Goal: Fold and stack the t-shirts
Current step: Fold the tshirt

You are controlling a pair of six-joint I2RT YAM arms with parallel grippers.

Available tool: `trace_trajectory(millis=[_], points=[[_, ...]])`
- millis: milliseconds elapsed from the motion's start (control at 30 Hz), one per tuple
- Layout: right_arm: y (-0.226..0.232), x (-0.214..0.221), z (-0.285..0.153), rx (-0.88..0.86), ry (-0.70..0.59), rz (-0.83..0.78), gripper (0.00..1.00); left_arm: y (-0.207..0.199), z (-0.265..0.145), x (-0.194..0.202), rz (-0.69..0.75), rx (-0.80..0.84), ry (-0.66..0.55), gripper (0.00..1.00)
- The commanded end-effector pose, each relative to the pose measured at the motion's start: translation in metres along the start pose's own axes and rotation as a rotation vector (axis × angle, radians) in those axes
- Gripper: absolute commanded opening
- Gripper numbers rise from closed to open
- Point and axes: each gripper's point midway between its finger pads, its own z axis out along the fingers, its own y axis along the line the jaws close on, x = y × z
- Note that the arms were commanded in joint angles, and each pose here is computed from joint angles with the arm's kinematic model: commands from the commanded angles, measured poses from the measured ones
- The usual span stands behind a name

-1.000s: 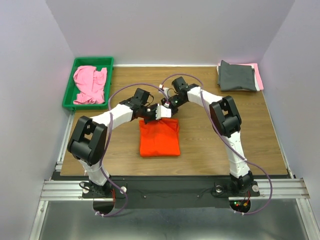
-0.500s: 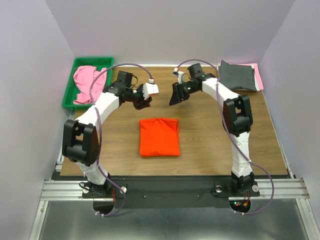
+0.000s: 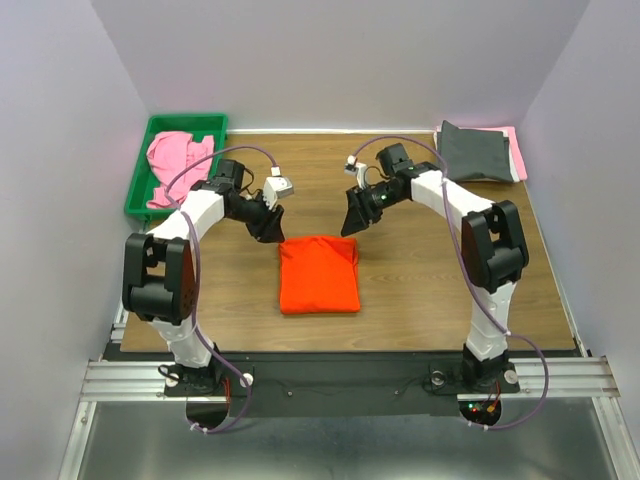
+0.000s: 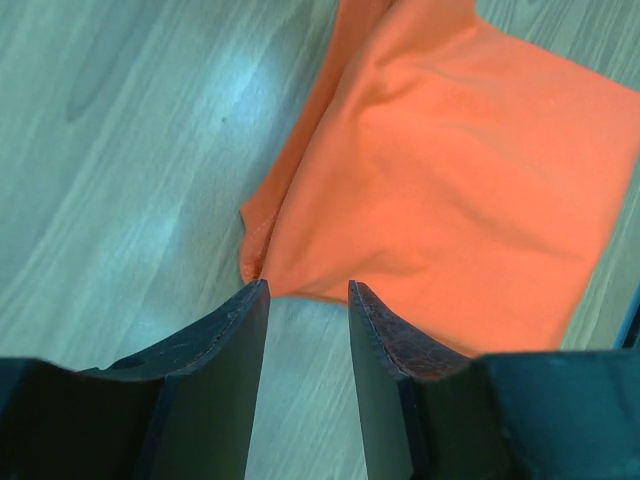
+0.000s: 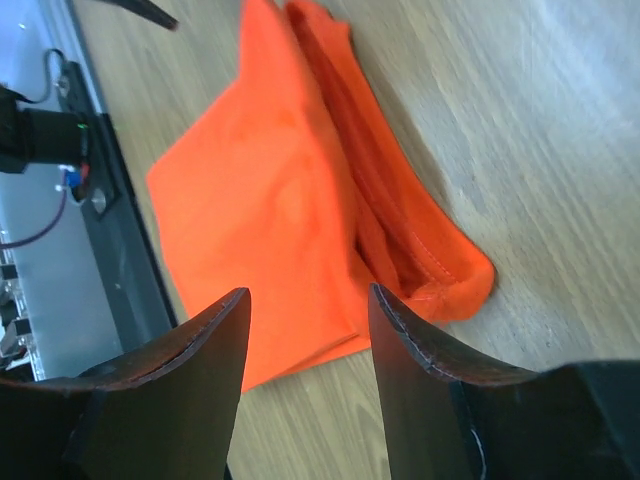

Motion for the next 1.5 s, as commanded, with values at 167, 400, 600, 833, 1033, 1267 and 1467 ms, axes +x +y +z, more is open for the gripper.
trace_trajectory(millis=[167, 400, 600, 833, 1033, 1267, 1467], points=[[-0.019, 0.011, 0.010, 0.056, 0.039, -0.056, 0.57, 0.001, 0.012, 0.016, -0.060, 0.079, 0.033, 0.50], [-0.017, 0.030, 0.013, 0.051, 0.075, -0.039, 0.57, 0.005, 0.019, 0.022, -0.067, 0.086, 0.045, 0.50], [-0.018, 0.037, 0.012, 0.061, 0.100, -0.043, 0.57, 0.007, 0.020, 0.020, -0.051, 0.092, 0.042, 0.44], [-0.021, 0.035, 0.010, 0.073, 0.102, -0.070, 0.33, 0.016, 0.016, 0.014, -0.033, 0.056, 0.031, 0.48], [-0.010, 0.015, 0.003, 0.063, 0.059, -0.097, 0.07, 0.020, 0.019, 0.014, -0.039, 0.056, 0.030, 0.51], [0.006, 0.003, -0.003, 0.037, 0.028, -0.088, 0.01, 0.020, 0.023, 0.015, -0.037, 0.075, 0.024, 0.45], [0.007, 0.006, -0.005, 0.042, 0.033, -0.085, 0.01, 0.022, 0.025, 0.016, -0.027, 0.094, 0.039, 0.35]])
